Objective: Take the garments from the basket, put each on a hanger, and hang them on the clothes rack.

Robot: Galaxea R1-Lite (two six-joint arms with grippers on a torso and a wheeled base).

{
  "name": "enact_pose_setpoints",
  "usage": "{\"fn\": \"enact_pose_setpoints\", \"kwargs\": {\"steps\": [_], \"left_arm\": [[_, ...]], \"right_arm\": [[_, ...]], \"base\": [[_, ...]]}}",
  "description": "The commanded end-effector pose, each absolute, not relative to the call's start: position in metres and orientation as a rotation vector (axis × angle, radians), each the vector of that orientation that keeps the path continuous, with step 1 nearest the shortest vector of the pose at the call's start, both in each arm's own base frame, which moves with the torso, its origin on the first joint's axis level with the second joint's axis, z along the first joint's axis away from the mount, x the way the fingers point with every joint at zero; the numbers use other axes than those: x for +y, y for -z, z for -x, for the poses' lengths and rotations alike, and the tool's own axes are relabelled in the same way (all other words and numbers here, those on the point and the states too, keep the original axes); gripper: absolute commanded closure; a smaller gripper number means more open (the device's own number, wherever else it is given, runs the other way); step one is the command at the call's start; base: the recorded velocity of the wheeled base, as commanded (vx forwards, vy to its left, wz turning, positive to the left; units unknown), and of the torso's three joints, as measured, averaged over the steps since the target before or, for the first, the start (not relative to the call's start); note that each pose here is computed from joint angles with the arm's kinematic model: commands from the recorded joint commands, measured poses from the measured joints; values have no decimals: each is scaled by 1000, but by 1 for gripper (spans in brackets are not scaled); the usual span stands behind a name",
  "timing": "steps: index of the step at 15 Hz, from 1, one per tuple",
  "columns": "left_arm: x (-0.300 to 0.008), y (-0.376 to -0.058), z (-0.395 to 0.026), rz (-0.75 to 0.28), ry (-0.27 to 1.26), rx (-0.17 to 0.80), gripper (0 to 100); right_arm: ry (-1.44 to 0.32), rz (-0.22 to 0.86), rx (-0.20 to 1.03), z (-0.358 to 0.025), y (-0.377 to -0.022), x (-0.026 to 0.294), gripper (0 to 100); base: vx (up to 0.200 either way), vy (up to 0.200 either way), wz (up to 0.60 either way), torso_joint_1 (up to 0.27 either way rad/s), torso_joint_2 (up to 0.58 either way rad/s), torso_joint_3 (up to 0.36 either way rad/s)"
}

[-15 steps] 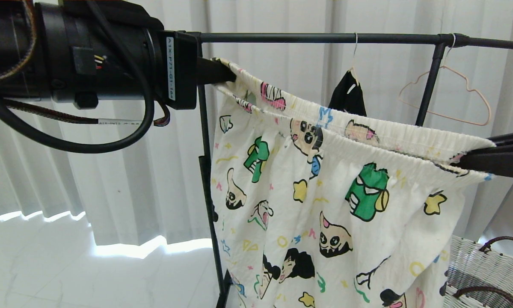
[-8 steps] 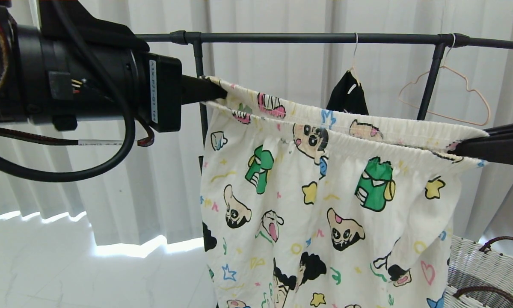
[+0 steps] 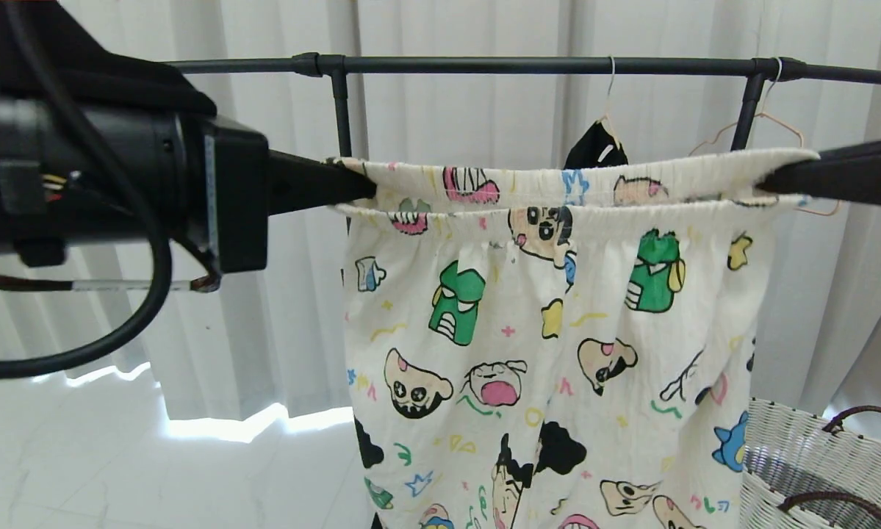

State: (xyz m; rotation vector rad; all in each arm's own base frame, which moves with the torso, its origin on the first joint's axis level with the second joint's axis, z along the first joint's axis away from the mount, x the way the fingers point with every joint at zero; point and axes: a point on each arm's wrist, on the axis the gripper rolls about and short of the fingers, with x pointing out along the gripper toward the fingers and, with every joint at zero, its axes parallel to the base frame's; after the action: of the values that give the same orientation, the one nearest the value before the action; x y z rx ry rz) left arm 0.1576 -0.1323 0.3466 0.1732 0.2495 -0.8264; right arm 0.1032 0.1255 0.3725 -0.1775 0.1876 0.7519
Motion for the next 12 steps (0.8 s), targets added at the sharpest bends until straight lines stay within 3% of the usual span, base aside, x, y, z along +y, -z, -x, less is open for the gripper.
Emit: {"fn": "enact_pose_setpoints", "kwargs": {"steps": [1, 6, 12], "left_arm": [[-117, -349, -126, -178, 879, 241, 100], [-111, -346, -76, -202, 1097, 217, 100], [-115, -346, -73, -207, 1130, 214, 100]], "right_arm": [[-714, 167, 179, -131, -368, 145, 100], [-752, 133, 109, -162, -362, 183, 100], [-756, 134, 100, -161, -362, 184, 100]], "base": [[0, 0, 0, 0, 0, 0], [0, 0, 0, 0, 0, 0], [0, 0, 0, 0, 0, 0]]}}
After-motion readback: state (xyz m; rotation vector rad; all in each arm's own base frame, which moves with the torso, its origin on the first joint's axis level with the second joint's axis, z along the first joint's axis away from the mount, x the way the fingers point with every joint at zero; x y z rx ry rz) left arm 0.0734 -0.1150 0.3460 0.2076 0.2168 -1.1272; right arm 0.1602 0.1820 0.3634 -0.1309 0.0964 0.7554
